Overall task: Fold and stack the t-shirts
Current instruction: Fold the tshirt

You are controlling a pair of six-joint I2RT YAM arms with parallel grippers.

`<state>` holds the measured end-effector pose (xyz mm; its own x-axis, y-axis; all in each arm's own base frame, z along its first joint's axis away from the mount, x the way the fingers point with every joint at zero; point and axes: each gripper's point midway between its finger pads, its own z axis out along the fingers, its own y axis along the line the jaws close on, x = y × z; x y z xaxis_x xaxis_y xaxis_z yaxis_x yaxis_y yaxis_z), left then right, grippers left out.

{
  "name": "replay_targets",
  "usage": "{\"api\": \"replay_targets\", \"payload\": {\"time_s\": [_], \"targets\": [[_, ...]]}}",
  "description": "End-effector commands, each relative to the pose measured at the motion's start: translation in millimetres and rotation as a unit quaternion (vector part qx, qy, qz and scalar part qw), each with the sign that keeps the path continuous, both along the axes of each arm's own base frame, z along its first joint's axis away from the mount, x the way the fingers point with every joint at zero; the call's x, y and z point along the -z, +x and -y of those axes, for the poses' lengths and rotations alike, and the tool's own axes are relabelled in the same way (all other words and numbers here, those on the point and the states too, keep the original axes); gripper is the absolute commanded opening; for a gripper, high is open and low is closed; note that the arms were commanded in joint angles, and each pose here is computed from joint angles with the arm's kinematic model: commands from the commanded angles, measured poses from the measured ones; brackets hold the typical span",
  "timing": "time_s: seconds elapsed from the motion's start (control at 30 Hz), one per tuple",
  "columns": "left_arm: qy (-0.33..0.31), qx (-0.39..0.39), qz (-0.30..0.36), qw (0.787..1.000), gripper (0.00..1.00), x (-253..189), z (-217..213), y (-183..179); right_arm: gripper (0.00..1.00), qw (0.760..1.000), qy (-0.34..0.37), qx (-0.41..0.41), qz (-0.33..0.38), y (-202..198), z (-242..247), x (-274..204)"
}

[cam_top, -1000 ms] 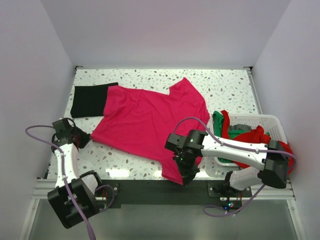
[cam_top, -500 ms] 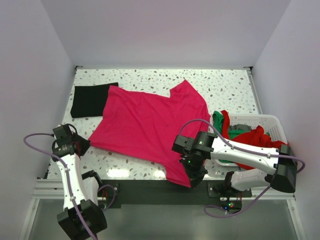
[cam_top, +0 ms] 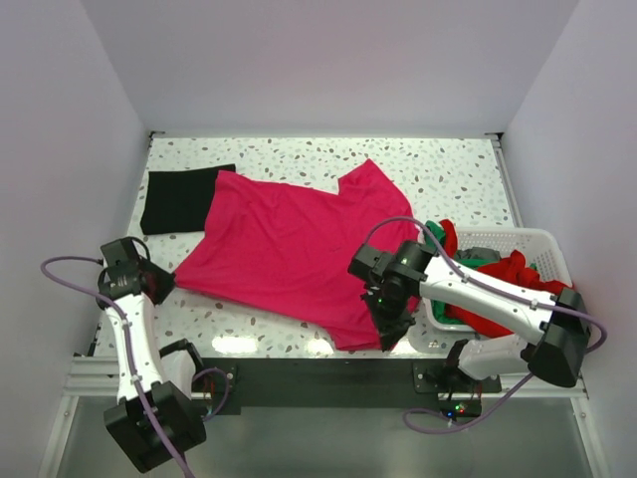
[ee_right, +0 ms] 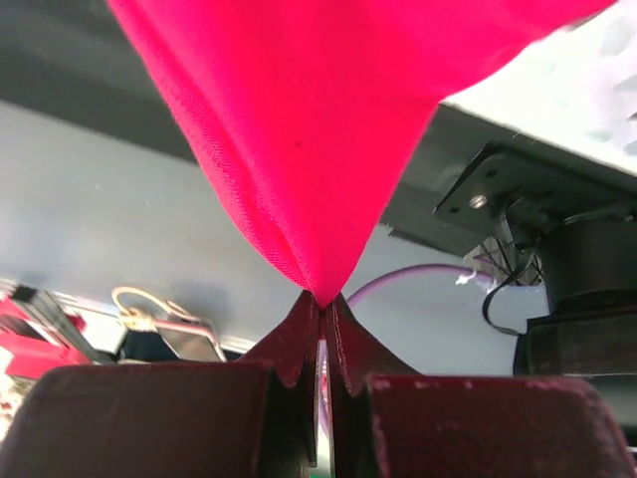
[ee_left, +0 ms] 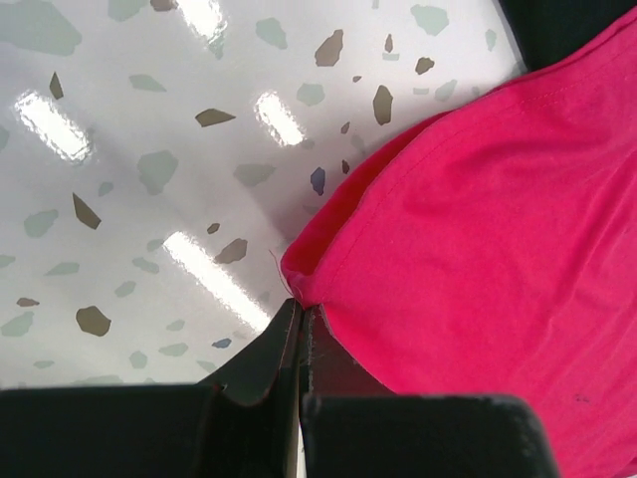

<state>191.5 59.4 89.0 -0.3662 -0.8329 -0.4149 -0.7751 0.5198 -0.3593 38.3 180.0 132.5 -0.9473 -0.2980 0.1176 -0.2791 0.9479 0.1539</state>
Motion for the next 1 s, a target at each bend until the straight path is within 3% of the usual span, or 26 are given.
{"api": "replay_targets", "payload": {"time_s": [0.0, 0.43, 0.97], "targets": [[0.026, 0.014, 0.026, 0.999, 0.00, -20, -12, 20, 0.00, 1.000, 0.001, 0.000, 0.021, 24, 1, -5], [0.014, 0.083, 0.023, 0.996, 0.00, -9, 1, 68, 0.00, 0.997, -0.006, 0.049, 0.066, 106, -6, -9], [0.014, 0.152, 0.040, 0.987, 0.00, -31, 15, 136, 0.00, 0.988, -0.040, 0.104, 0.103, 187, 34, -22]]}}
